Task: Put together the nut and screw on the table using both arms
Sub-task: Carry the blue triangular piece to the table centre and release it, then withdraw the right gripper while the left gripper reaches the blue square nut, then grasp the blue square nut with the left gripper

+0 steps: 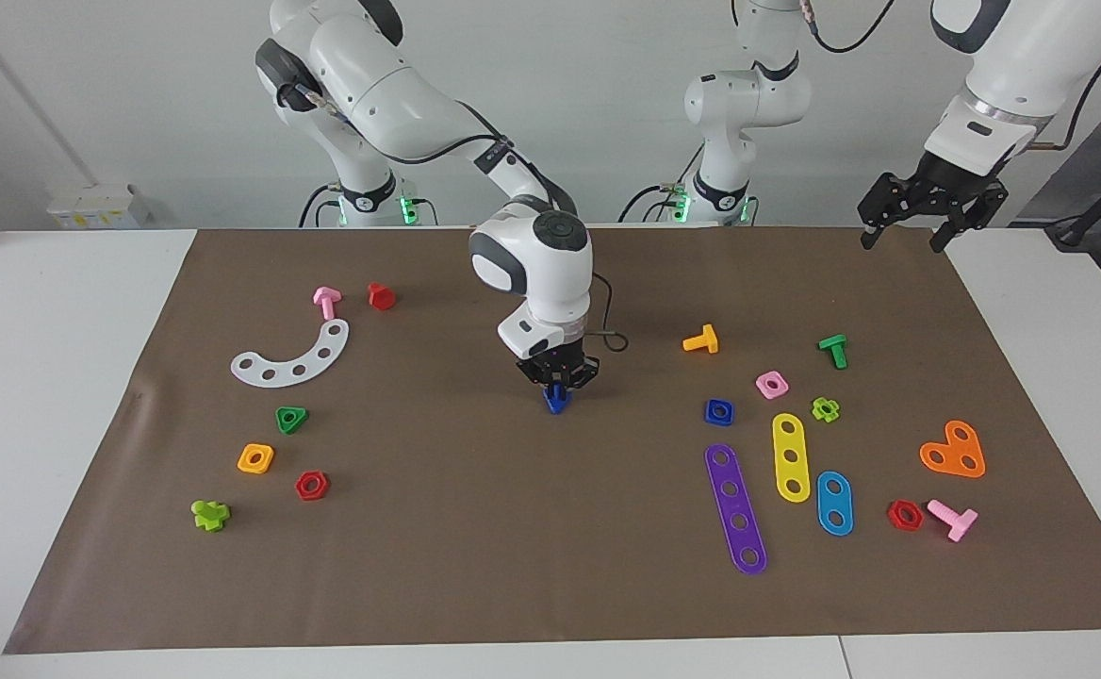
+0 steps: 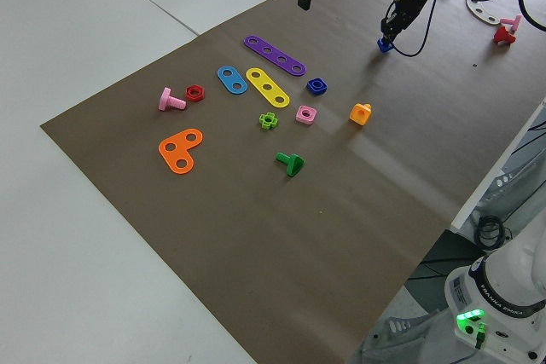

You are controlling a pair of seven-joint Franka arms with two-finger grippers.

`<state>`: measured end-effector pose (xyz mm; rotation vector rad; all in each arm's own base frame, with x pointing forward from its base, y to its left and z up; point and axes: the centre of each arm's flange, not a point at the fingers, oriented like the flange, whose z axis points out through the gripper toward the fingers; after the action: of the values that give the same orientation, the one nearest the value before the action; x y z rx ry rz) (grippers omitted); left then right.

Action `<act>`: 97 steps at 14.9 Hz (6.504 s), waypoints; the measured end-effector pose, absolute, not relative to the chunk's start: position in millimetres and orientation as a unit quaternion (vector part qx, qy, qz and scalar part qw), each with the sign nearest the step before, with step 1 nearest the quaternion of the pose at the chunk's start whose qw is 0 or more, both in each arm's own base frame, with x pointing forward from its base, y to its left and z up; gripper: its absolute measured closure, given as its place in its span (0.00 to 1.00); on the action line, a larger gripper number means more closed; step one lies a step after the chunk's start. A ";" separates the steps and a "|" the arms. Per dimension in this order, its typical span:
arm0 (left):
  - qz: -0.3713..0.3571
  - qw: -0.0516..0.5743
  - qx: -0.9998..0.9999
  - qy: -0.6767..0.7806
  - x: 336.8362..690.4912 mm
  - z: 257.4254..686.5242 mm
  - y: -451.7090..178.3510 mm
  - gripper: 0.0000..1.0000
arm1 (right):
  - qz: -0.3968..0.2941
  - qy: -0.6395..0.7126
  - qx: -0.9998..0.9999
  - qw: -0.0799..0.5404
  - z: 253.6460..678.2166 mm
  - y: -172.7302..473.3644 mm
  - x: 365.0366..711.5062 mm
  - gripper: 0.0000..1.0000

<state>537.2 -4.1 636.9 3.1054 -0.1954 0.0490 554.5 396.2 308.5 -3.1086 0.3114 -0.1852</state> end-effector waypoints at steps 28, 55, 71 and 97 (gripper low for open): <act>0.042 0.011 0.997 -0.059 553.3 601.5 -28.1 0.00 | -0.135 0.108 -0.984 -0.028 521.5 117.9 630.4 0.00; 0.045 0.019 0.997 -0.067 603.0 332.2 -164.8 0.04 | -0.020 0.067 -0.997 0.015 613.6 -47.0 545.8 0.00; 0.031 0.014 0.992 -0.124 589.7 295.0 -171.7 0.07 | -0.012 0.059 -0.998 0.006 638.7 -39.5 541.0 0.00; 0.027 0.017 0.996 -0.083 604.9 374.0 -209.0 0.53 | -0.010 0.058 -0.998 0.006 638.0 -38.8 541.1 0.00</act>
<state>604.9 -209.0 374.0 3.0950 -0.2577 0.0847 541.1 -38.8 638.0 -3.1244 0.1815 -0.0323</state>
